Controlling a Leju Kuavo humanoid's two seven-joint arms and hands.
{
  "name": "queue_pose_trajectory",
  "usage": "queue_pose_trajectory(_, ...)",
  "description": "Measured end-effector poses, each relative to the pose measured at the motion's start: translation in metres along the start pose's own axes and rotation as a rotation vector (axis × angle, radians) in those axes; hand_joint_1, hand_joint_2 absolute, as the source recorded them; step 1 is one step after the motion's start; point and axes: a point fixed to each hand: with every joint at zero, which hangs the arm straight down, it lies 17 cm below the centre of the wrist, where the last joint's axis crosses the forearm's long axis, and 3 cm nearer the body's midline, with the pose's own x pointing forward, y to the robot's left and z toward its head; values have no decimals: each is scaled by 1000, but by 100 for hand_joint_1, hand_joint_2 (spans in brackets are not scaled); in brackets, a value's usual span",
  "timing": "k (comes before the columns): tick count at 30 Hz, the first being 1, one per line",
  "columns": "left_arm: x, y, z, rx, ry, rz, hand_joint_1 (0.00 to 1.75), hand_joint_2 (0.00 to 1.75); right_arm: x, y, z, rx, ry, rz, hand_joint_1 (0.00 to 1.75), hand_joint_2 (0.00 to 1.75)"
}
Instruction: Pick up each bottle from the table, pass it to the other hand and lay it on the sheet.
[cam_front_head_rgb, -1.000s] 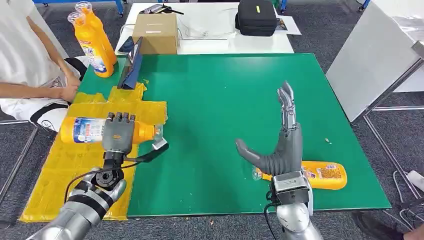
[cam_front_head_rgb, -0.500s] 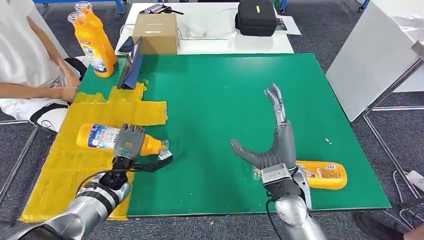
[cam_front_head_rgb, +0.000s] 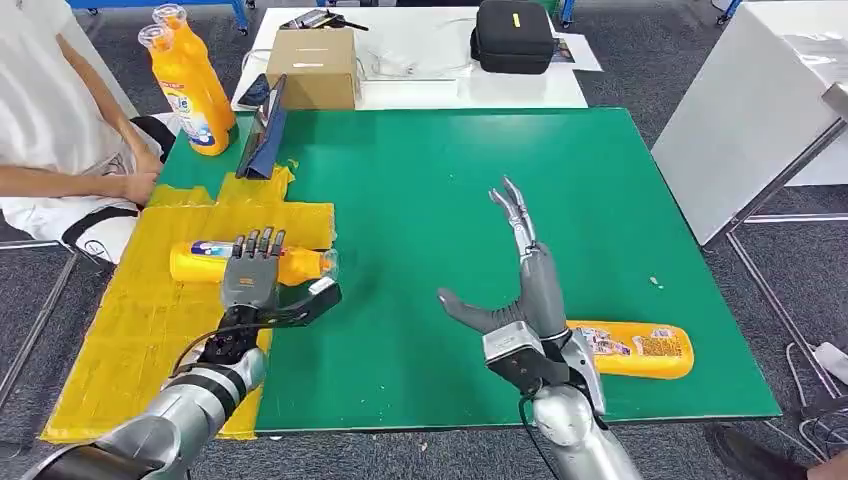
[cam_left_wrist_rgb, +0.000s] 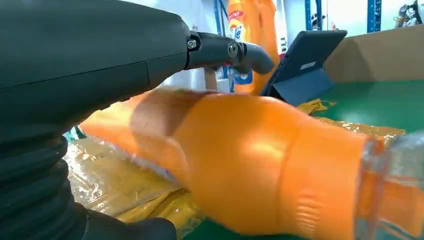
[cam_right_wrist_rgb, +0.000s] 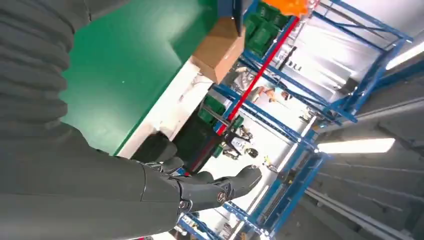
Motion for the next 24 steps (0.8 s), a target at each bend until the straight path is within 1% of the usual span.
queue_pose_trajectory(4, -6, 1, -2, -4, 38, 70, 0, 175, -6, 8, 0, 35, 14, 50, 0, 175)
queue_pose_trajectory(8, -3, -6, -2, -43, 53, 192, 0, 175, -14, 15, 2, 63, 35, 100, 0, 175)
queue_pose_trajectory(11, 5, -11, -2, -80, 48, 306, 0, 175, -20, 20, 4, 86, 50, 117, 0, 175)
queue_pose_trajectory(13, 11, -10, -1, -77, 37, 369, 0, 175, -25, 22, 7, 102, 64, 139, 0, 175)
queue_pose_trajectory(16, 18, -9, 5, -58, 31, 432, 0, 175, -40, 26, 13, 141, 101, 229, 0, 175)
queue_pose_trajectory(19, 27, -1, 18, 0, 1, 529, 0, 175, -67, 27, 29, 218, 150, 365, 0, 175)
queue_pose_trajectory(24, 23, 16, 42, 76, 8, 615, 0, 175, -108, 6, 71, 277, 238, 477, 0, 175)
